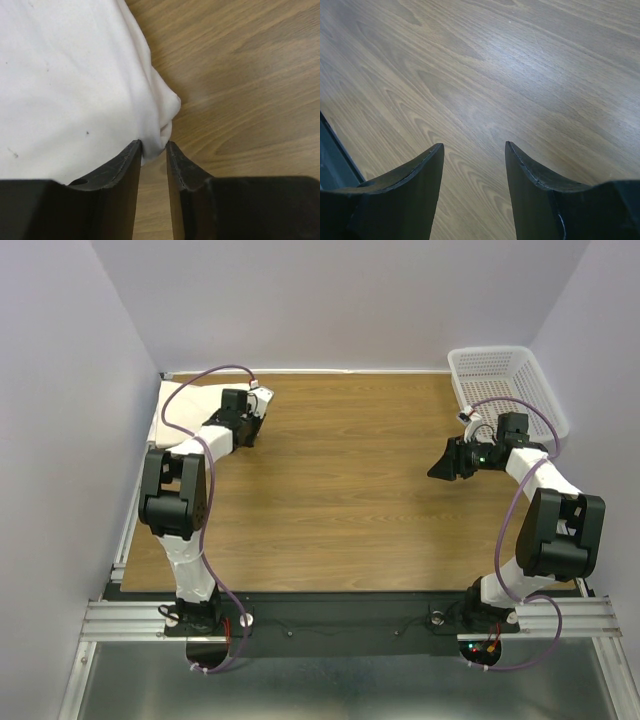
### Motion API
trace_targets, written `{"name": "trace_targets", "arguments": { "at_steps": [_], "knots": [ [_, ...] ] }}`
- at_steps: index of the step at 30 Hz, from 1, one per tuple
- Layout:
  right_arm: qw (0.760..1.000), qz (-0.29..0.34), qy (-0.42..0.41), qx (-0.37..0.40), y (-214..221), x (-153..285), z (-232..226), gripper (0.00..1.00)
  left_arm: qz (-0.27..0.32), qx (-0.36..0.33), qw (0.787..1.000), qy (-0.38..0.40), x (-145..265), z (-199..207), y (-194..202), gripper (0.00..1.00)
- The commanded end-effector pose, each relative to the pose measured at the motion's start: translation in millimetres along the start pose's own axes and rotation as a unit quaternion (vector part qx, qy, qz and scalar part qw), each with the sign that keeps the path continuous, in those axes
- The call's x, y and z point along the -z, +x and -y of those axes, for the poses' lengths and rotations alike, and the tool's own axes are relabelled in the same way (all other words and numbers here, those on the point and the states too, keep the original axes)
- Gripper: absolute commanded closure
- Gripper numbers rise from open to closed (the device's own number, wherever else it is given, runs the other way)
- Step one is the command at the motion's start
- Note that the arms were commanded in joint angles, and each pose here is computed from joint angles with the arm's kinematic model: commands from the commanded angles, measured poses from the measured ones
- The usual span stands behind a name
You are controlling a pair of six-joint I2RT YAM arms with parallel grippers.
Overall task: Fold and stack the t-shirts
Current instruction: Neatly place the folded tshirt to the corner
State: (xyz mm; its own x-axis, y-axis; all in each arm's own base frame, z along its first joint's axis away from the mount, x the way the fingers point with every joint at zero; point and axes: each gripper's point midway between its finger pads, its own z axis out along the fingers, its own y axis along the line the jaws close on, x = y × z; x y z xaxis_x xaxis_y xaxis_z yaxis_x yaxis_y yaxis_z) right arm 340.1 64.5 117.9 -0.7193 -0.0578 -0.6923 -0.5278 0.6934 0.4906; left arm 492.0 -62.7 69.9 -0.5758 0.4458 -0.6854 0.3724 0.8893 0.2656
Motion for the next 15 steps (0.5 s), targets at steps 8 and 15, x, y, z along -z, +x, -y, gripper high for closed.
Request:
{"name": "trace_targets", "arguments": {
  "at_steps": [8,15],
  "knots": [
    [1.0,0.007,0.001,0.025,-9,2,-5,0.42,0.139,0.067,0.986,-0.068,88,-34,-73,0.17],
    [0.999,0.008,0.009,0.031,-9,5,-3,0.42,0.23,0.234,0.943,-0.049,152,-82,-81,0.09]
  ]
}}
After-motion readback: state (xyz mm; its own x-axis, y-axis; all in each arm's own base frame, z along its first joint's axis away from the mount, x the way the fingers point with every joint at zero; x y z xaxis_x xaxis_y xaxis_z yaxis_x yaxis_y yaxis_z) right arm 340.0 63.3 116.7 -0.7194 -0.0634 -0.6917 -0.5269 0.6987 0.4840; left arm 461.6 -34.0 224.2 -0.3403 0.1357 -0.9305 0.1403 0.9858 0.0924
